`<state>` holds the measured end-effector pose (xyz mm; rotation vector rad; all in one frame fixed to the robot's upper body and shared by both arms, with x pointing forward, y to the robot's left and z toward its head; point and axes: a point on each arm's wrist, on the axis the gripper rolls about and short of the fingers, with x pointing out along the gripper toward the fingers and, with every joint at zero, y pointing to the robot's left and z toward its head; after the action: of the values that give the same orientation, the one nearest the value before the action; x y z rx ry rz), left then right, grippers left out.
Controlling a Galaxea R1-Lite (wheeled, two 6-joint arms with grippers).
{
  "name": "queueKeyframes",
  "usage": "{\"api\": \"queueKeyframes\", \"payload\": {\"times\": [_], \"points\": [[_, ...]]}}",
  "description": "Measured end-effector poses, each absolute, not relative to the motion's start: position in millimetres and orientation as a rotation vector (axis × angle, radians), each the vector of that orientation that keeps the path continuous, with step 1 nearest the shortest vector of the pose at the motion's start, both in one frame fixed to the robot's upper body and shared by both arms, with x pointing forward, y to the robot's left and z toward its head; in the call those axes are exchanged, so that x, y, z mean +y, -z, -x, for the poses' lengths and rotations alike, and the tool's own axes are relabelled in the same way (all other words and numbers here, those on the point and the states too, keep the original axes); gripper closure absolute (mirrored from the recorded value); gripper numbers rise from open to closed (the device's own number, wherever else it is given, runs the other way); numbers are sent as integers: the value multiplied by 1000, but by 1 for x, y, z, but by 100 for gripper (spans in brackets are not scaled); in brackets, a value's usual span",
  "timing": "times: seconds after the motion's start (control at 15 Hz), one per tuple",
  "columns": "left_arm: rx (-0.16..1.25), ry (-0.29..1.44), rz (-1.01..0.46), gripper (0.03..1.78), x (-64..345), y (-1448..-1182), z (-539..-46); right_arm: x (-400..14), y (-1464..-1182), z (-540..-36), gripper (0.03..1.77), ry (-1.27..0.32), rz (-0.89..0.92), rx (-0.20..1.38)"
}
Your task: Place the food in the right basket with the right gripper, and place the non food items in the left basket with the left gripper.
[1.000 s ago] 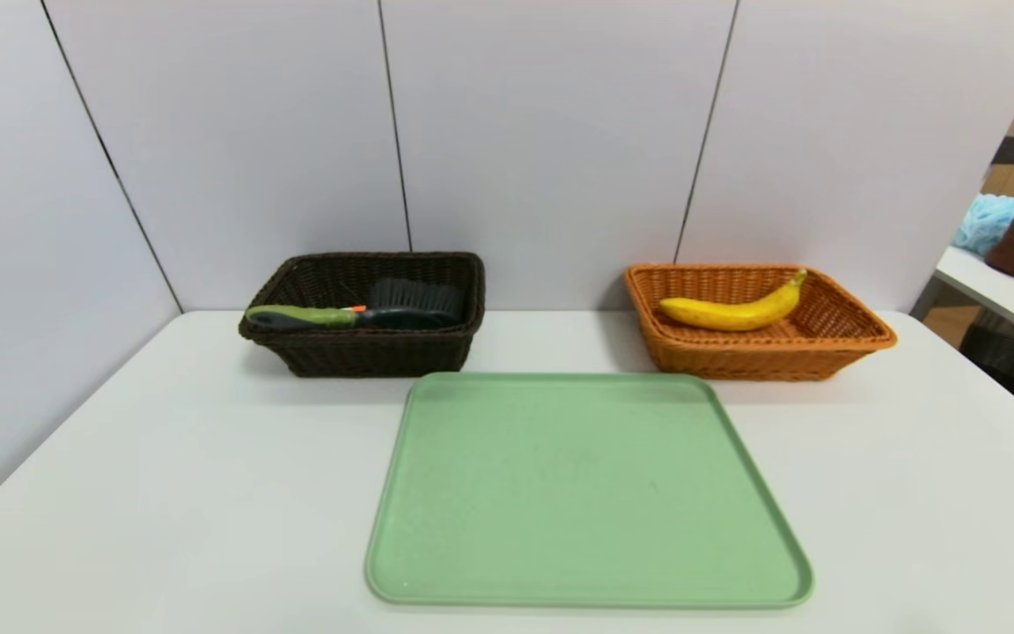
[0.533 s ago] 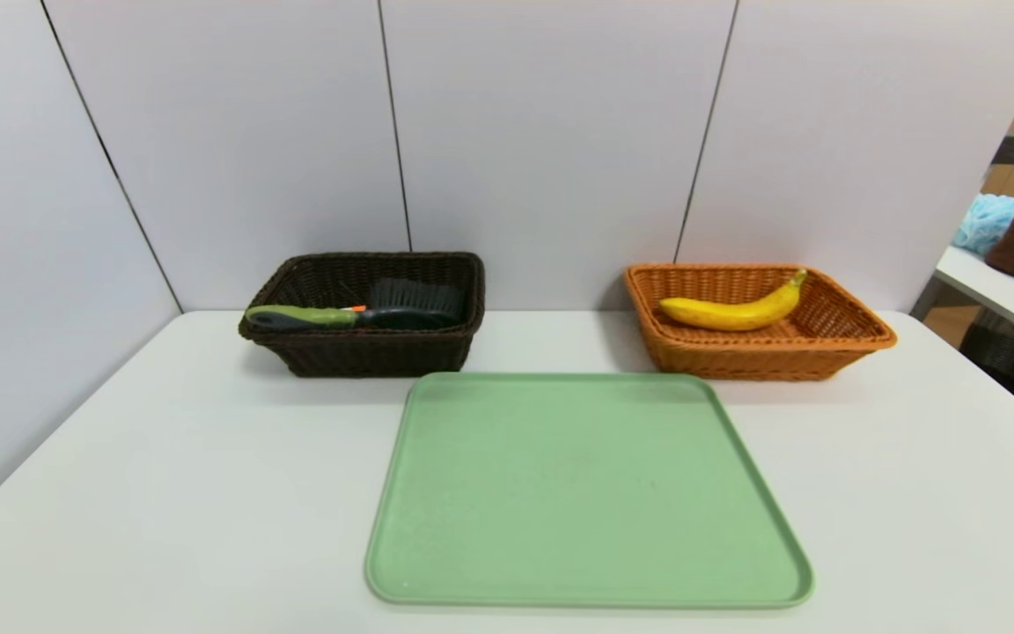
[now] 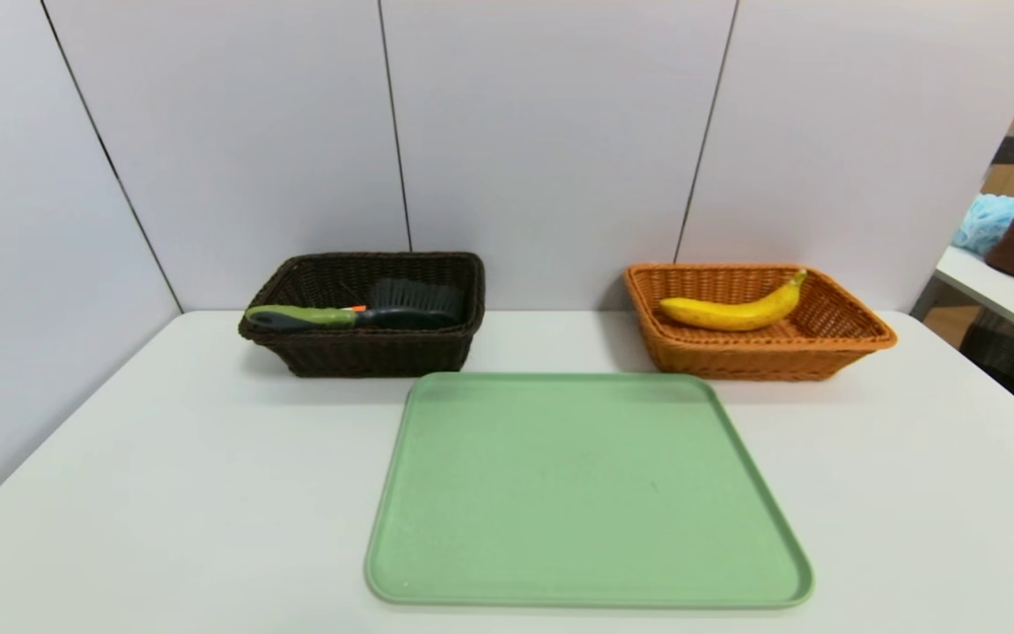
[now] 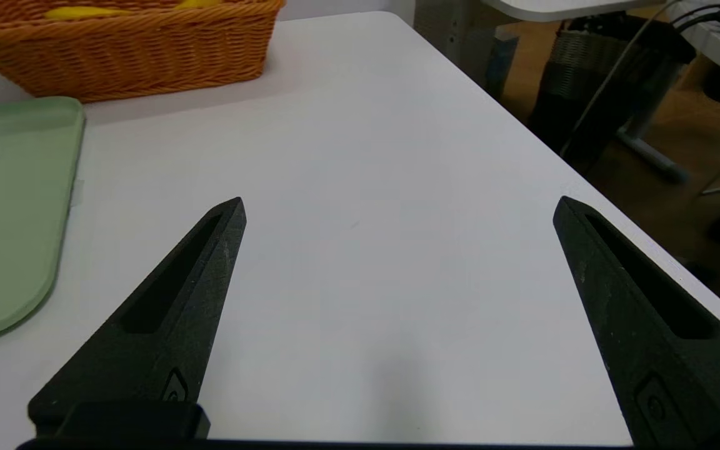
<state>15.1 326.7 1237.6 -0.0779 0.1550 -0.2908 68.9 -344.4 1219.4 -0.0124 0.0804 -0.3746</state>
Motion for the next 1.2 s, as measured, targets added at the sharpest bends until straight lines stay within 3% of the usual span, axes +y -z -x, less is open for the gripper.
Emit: {"api": "queueKeyframes", "payload": {"times": [0.47, 1.2], "points": [[208, 271, 83, 12, 327, -1223, -25, -339, -1204, -60, 10, 142, 38, 4], [168, 138, 51, 12, 330, -1201, -48, -338, -1192, -63, 10, 78, 113, 31]]}}
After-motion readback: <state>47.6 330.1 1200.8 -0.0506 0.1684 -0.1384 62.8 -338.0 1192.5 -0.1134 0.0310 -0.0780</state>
